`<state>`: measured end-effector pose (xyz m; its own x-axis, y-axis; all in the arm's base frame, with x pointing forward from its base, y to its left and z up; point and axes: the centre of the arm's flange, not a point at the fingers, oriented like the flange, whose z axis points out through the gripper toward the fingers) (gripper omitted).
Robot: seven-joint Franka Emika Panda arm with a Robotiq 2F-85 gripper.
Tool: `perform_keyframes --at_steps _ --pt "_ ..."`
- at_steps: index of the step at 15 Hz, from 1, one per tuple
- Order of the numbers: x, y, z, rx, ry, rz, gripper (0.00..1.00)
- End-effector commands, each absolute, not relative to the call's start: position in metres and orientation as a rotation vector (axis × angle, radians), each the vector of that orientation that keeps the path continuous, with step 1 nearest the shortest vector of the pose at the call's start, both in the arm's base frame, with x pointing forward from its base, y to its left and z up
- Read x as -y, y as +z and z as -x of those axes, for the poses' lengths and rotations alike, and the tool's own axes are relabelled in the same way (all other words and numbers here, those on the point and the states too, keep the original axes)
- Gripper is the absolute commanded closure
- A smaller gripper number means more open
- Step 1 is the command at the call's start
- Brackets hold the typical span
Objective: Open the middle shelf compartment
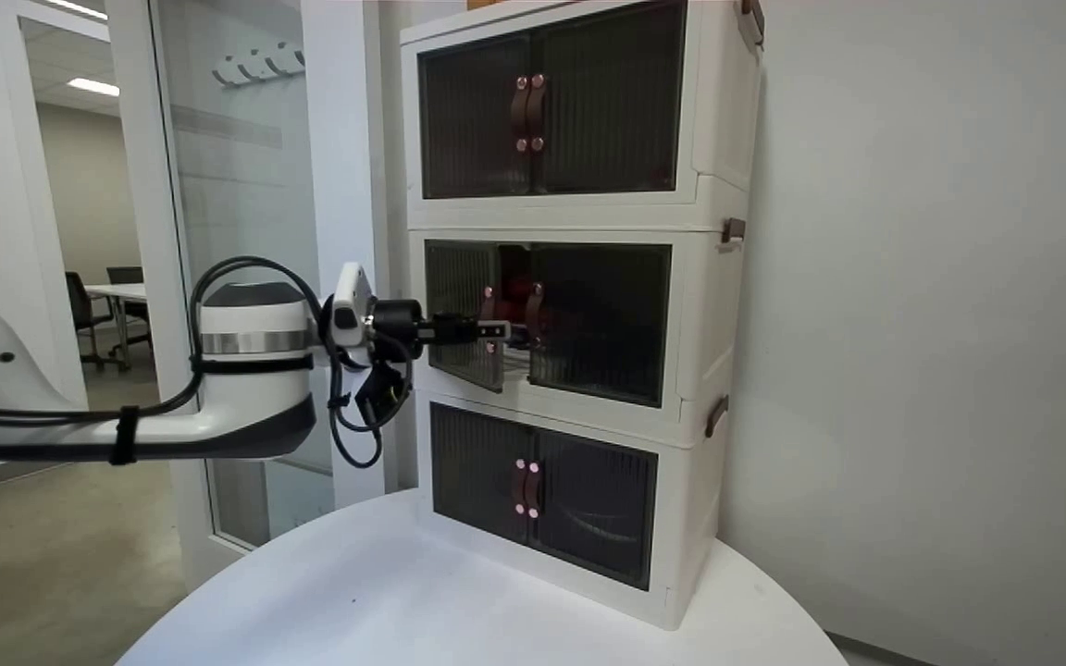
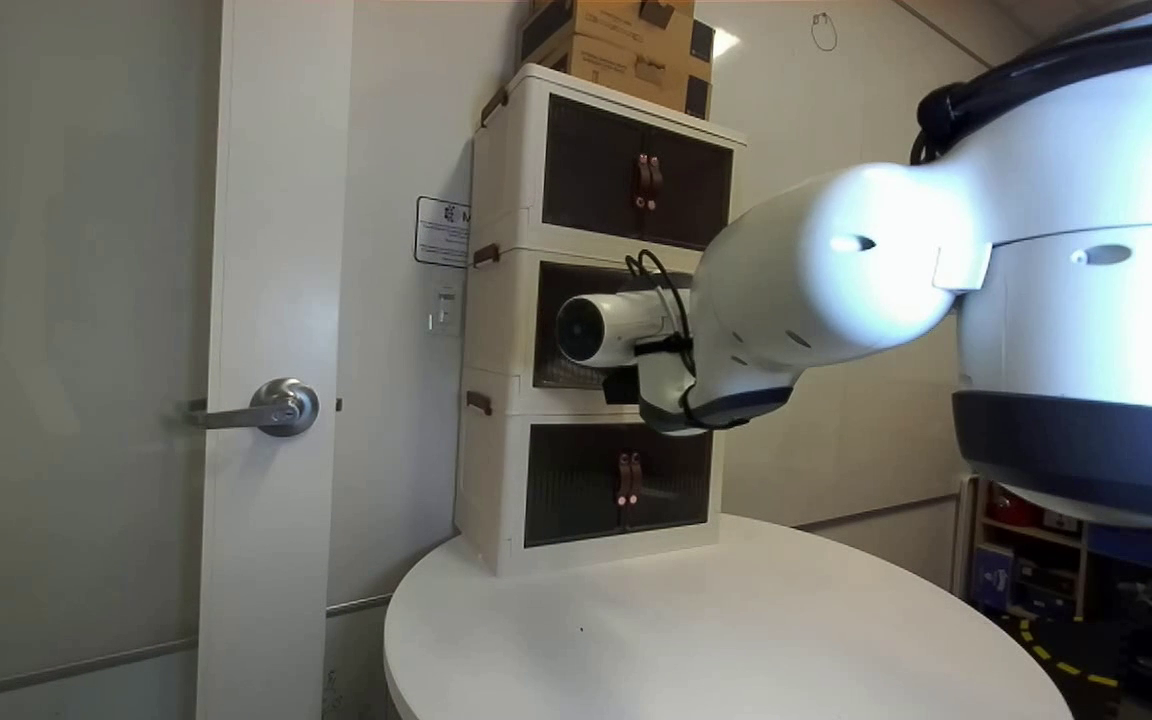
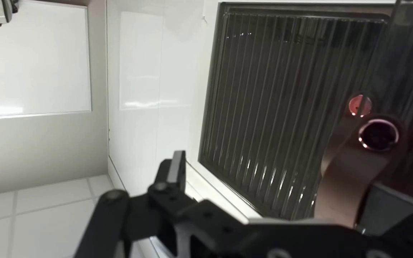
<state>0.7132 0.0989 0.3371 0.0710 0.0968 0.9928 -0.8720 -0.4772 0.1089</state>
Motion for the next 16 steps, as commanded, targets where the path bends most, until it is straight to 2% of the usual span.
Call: perform_keyframes --at_steps 1,7,13,16 --pt "-0.094 0.336 -0.688 0.743 1.623 -1.676 0.00" --pt "-0.125 0.375 -0.669 0.652 1.948 -1.924 0.00" --pt "-0.141 0.398 -0.670 0.761 1.968 -1.986 0.00" --pt "-0.127 0.412 -0.666 0.670 2.017 -2.060 0.00"
